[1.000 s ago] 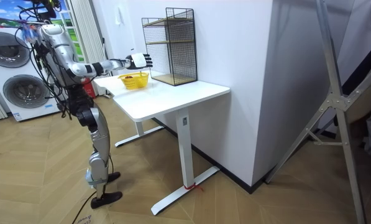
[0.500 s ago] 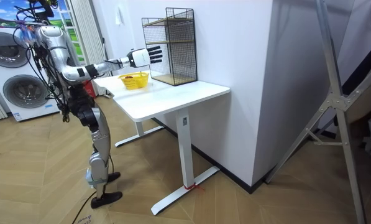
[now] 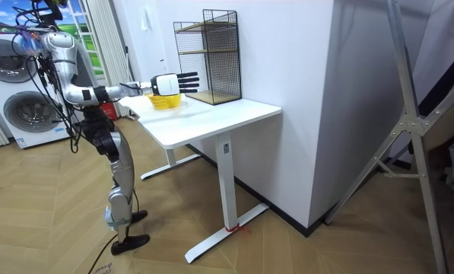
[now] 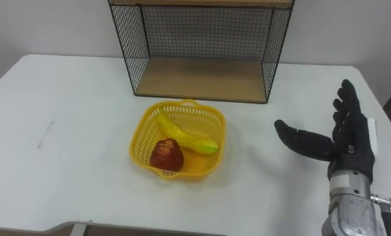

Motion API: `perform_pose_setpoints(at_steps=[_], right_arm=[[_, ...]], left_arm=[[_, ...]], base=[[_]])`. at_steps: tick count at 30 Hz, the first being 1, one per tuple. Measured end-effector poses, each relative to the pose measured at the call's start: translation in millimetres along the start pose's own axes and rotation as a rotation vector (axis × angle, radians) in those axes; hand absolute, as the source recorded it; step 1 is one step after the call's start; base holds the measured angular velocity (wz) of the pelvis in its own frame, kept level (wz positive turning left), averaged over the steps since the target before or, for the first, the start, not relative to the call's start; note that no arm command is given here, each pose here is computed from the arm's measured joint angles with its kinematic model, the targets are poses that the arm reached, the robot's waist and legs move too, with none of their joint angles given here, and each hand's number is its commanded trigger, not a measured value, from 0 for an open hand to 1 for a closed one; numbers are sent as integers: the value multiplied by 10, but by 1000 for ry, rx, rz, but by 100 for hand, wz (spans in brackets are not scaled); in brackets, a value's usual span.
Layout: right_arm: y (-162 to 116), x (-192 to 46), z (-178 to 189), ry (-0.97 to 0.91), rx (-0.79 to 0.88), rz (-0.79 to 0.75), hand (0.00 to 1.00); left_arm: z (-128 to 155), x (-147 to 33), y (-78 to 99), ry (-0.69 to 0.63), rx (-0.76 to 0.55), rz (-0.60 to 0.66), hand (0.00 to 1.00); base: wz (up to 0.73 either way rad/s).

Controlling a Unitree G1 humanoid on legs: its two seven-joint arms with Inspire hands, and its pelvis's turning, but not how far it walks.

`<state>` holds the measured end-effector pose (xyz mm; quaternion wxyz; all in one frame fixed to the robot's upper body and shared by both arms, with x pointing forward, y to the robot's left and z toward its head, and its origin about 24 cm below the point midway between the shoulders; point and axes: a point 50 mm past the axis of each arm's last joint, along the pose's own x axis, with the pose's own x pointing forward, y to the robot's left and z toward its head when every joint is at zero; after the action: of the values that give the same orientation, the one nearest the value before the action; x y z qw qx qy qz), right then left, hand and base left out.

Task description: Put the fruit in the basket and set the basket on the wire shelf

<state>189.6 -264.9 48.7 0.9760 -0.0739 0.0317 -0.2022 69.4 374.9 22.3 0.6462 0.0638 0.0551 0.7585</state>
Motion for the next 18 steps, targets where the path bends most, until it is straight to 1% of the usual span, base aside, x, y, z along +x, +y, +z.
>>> perform_pose_setpoints(at_steps=[2, 6, 8, 9, 11, 12, 14, 15, 17, 18], right_arm=[[11, -8, 14, -21, 16, -9, 0], [29, -22, -9, -30, 43, -10, 0], [73, -37, -27, -26, 62, 4, 0], [90, -41, -29, -29, 65, 14, 0], [168, -56, -49, -36, 82, 67, 0], [192, -57, -59, -32, 94, 80, 0], [275, -74, -108, -5, 148, 132, 0], [290, -75, -113, -2, 160, 146, 0], [328, -60, -150, -3, 185, 185, 0], [337, -58, -161, 3, 202, 189, 0]], left_arm=[[211, -85, -95, -72, -87, -39, 0], [410, -239, -234, -121, -181, -133, 0], [493, -365, -344, -145, -243, -227, 0], [493, -400, -377, -145, -247, -257, 0], [496, -595, -541, -142, -259, -415, 0], [496, -647, -581, -143, -262, -459, 0], [481, -866, -715, -138, -268, -632, 0], [474, -918, -741, -137, -266, -676, 0], [472, -1131, -853, -129, -277, -845, 0], [476, -1191, -885, -124, -283, -888, 0]], base=[[0], [9], [-2], [0], [7], [5], [0], [0], [0], [-5]])
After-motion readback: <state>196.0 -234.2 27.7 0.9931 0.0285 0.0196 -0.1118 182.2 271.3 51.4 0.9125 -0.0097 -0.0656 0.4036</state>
